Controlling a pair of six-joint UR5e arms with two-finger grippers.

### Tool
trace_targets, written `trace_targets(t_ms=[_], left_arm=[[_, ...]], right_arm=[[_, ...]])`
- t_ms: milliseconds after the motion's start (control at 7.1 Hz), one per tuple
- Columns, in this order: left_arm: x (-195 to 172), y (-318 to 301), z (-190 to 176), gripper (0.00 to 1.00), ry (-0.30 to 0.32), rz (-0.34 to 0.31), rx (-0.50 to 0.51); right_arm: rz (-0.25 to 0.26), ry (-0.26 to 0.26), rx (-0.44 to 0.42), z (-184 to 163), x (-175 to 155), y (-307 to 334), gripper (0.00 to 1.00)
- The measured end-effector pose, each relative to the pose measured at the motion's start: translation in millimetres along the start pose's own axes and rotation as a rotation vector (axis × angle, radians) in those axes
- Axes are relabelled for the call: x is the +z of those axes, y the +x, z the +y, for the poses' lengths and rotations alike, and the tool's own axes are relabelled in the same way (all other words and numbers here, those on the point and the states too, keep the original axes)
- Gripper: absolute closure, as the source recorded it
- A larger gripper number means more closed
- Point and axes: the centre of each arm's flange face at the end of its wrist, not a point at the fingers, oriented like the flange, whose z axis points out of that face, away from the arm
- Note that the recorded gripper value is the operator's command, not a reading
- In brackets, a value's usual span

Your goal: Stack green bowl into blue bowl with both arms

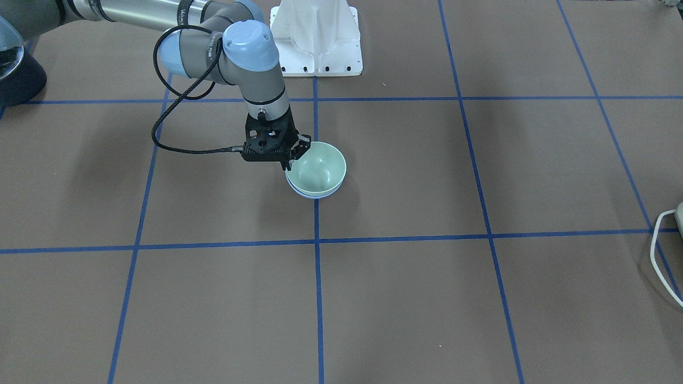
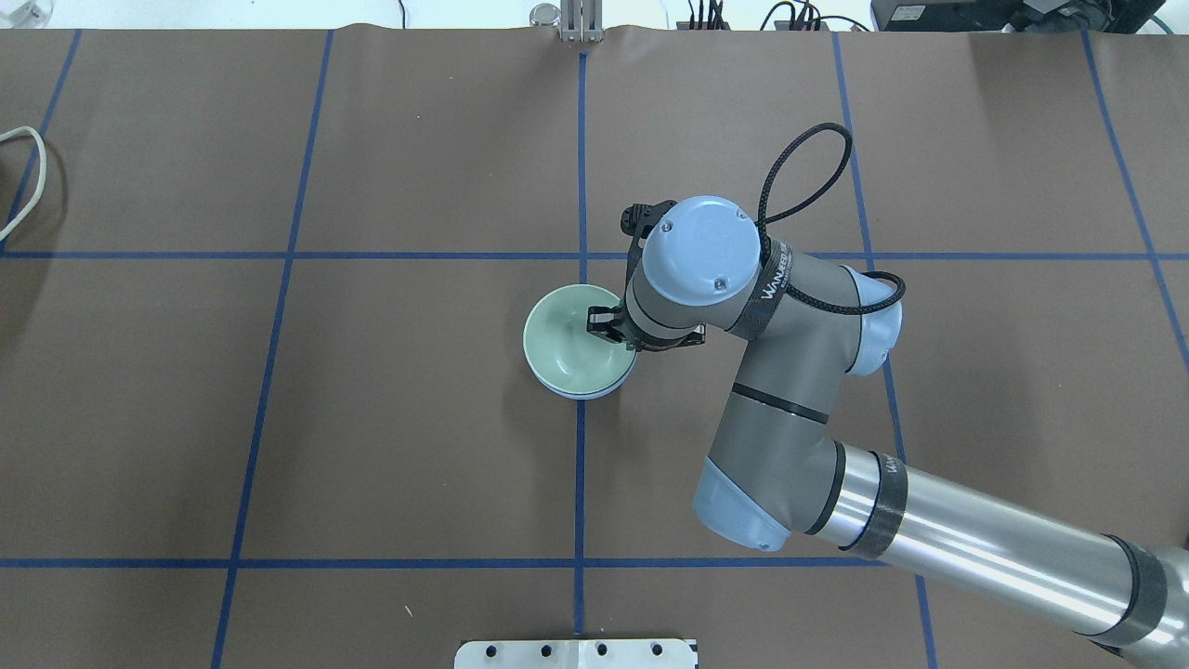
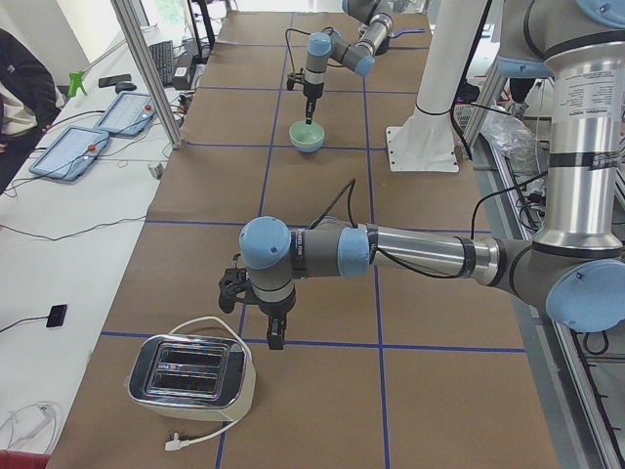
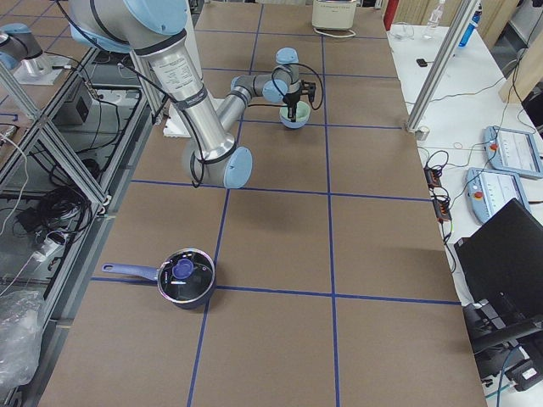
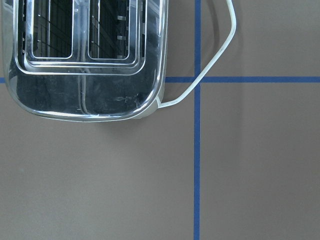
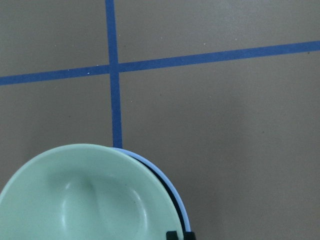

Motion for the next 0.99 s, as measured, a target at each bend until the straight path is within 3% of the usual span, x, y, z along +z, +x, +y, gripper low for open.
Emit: trace_targets(t_ms=[987], left_arm=[[0.9, -0.7, 0.1, 0.01, -0.002, 0.0, -0.001]], right_arm=[[0.004, -0.008, 0.0, 1.7, 1.7, 5.4, 1.0]])
